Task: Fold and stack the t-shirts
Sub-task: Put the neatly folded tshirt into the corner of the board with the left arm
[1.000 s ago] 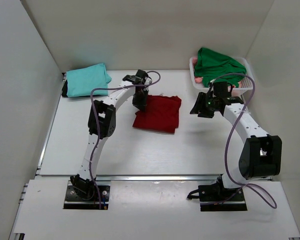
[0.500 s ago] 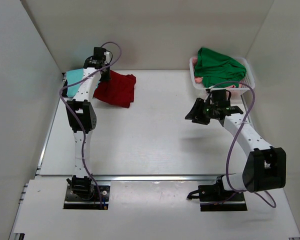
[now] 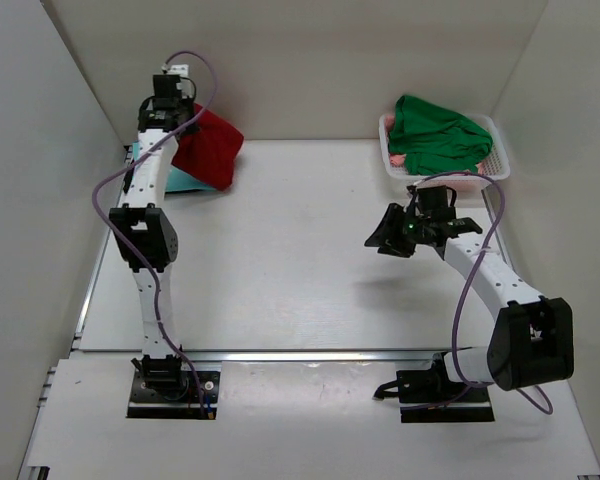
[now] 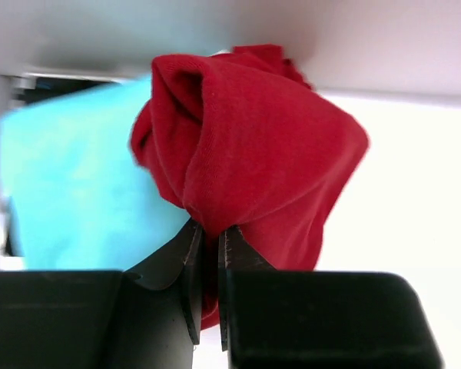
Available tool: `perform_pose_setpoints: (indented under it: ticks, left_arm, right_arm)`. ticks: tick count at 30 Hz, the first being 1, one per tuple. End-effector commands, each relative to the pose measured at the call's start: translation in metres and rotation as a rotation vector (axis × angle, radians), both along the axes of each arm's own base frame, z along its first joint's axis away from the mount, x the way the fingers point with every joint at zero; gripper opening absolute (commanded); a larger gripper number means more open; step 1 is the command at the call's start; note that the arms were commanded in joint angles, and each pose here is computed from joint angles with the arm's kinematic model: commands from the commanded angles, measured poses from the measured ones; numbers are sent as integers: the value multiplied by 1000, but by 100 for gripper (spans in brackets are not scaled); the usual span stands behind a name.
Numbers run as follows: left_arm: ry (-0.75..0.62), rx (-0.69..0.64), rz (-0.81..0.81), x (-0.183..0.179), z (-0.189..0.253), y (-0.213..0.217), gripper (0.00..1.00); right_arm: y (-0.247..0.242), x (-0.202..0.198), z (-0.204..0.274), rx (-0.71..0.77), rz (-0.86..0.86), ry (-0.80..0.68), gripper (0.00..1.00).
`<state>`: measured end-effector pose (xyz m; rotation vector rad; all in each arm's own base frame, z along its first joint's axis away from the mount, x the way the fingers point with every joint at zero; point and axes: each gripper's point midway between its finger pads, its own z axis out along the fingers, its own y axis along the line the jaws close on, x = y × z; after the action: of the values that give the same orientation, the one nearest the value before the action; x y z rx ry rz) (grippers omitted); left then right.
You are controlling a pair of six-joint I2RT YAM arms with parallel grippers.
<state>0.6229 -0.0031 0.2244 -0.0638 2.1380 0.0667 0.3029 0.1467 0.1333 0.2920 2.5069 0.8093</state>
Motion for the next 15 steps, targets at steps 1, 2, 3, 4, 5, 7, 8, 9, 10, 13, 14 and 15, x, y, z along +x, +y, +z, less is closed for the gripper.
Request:
perform_pose_setpoints:
  ticks: [1,2,3,4,5,7,8,9,10,13,14,15]
  left_arm:
    - [-207,-47,89,-5,84,51,0]
    - [-210,-53,109,-5,84,61,0]
    - [-200,-50,119,-3,76,68,0]
    - [-198,-53,142,-3,73,79,0]
    - [-186,-76,138,-1,62,80,0]
    - [-158,-90,171,2,42,92,0]
    - [-146,-101,166,1,36,98,0]
    - [-127,-115,186,2,26,101,0]
    - [-110,-122,193,3,16,103,0]
    - [-49,-125,237,0,-13,116,23]
    - [-49,-129,264,-1,-15,122,39]
    - [-42,-117,281,-2,-17,123,62]
  right_arm:
    - [-8,18,26,-14,-12,-84,42]
    - [-5,19,28,-14,-7,-85,42]
    - [-6,22,28,-19,-10,-85,41]
    - [-5,22,26,-18,-6,-75,42]
    - [-2,23,25,-19,-2,-66,42]
    - [3,30,29,-15,6,-79,41]
    - [7,30,24,-14,12,-63,42]
    - [11,30,26,-9,16,-61,41]
    - [10,34,28,-12,11,-67,41]
    - [16,37,29,-10,29,-69,41]
    - [13,38,27,-16,17,-65,42]
    - [17,39,29,-8,29,-68,41]
